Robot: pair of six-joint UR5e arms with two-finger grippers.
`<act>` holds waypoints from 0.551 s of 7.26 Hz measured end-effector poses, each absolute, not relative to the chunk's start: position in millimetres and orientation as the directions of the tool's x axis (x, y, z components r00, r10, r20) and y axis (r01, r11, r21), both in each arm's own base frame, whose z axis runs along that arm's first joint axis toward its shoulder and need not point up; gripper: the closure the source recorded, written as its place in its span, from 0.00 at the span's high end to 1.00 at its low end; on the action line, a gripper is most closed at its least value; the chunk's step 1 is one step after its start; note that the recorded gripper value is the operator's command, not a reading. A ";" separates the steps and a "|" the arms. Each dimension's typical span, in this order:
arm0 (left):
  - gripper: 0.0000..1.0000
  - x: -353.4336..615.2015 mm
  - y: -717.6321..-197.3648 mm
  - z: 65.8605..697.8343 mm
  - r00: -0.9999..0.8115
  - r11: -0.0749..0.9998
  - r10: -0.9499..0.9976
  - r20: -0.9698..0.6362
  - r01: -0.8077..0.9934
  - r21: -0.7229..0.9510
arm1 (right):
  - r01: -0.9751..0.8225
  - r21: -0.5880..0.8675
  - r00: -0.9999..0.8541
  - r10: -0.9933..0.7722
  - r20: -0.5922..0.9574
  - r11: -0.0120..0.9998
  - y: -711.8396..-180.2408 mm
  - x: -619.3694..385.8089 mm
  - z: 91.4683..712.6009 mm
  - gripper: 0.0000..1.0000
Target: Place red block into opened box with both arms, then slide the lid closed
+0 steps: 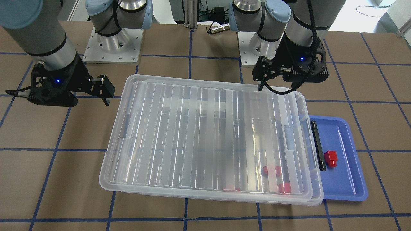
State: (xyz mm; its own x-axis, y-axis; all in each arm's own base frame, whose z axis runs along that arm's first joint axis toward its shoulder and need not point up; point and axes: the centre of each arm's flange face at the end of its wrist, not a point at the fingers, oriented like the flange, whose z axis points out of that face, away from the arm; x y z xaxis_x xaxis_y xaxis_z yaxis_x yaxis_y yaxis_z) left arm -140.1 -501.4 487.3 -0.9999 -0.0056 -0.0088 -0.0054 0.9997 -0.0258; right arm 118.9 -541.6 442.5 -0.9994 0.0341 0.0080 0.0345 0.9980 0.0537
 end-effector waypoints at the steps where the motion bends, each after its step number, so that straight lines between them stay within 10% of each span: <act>1: 1.00 -140.0 -501.5 487.2 -1.000 1.000 -0.006 -0.010 -0.005 -0.026 | 0.032 0.078 -0.999 0.032 0.007 0.996 -550.1 120.7 424.7 1.00; 4: 1.00 -140.1 -501.9 486.6 -1.000 1.000 -0.006 -0.009 -0.005 -0.024 | 0.020 0.094 -1.000 0.020 0.007 0.995 -567.4 126.0 394.4 1.00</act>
State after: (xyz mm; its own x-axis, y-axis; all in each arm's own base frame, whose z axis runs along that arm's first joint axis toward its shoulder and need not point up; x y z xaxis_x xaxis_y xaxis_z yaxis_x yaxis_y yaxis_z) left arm -140.1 -501.9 486.6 -0.9999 -0.0056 -0.0094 -0.0054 0.9997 -0.0244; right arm 126.0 -567.4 394.4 -0.9998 0.0199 0.0066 0.0204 0.9954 0.0938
